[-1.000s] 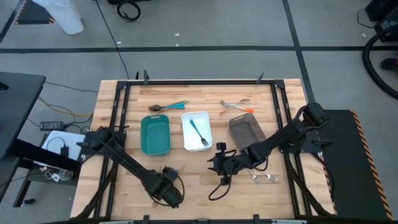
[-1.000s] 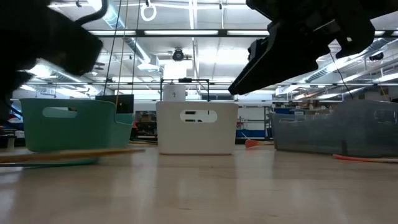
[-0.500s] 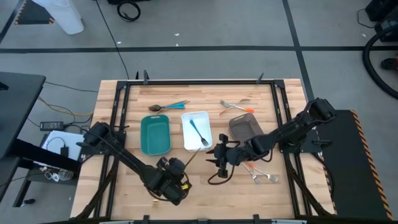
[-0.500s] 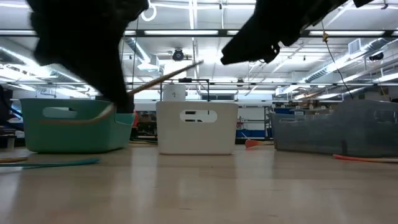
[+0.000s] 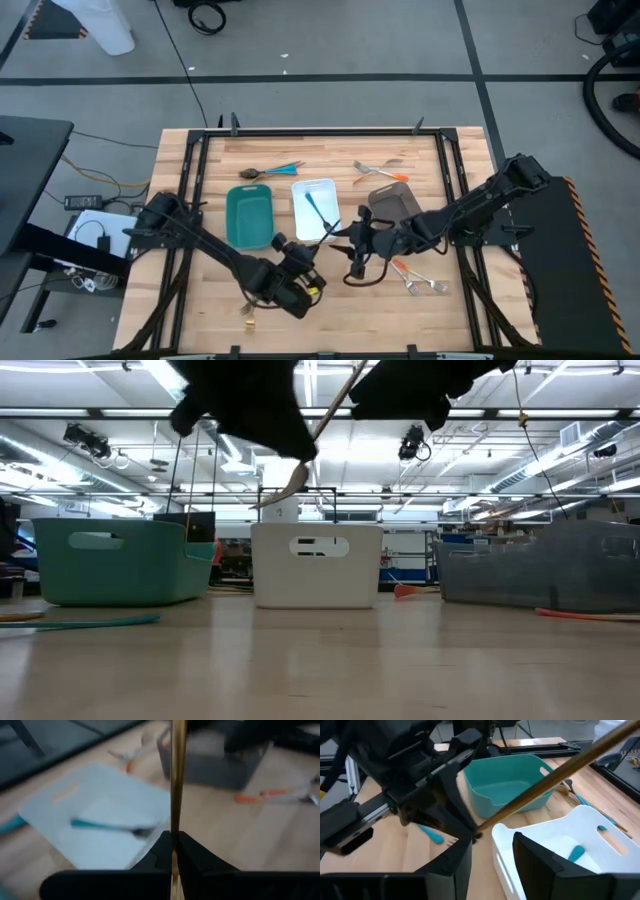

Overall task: Sort silverware by color (type)
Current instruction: Put the gold fork into the black bin

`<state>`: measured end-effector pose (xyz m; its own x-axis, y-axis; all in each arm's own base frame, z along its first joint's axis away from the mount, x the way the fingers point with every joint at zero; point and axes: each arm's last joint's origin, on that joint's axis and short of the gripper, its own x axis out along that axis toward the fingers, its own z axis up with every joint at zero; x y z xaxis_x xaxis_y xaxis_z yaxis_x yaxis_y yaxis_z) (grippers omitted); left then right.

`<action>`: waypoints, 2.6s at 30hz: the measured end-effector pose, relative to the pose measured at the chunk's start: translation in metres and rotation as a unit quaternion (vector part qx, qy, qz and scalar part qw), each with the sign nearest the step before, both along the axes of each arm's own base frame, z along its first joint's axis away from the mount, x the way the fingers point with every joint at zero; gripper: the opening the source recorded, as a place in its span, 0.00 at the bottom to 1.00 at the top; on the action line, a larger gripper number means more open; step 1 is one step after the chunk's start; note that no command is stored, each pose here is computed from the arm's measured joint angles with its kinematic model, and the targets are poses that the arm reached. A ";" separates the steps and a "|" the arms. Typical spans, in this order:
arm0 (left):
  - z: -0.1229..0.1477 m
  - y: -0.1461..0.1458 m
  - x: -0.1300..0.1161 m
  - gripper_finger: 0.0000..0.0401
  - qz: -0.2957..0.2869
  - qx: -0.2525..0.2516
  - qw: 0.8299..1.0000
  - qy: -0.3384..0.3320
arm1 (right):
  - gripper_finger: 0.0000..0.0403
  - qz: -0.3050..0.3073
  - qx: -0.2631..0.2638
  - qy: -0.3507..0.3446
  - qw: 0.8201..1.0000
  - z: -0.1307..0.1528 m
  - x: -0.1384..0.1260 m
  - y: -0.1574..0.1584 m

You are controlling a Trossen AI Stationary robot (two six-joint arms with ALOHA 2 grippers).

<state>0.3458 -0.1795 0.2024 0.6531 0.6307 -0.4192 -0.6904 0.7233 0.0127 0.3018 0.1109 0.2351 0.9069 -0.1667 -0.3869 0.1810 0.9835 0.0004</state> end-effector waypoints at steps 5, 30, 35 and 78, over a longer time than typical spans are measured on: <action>0.008 0.009 0.016 0.04 -0.002 0.037 0.999 -0.021 | 0.37 -0.002 -0.004 -0.004 1.000 0.001 0.000 0.000; 0.023 0.017 0.034 0.05 -0.012 0.073 0.996 -0.051 | 0.07 -0.026 -0.058 -0.026 0.998 0.009 0.000 -0.004; 0.023 0.017 0.034 0.08 -0.019 0.073 0.996 -0.047 | 0.05 -0.024 -0.062 -0.022 0.998 0.009 0.000 -0.004; 0.063 0.058 0.003 0.43 -0.204 0.164 0.944 0.199 | 0.07 -0.113 0.071 0.218 0.967 0.025 -0.061 -0.081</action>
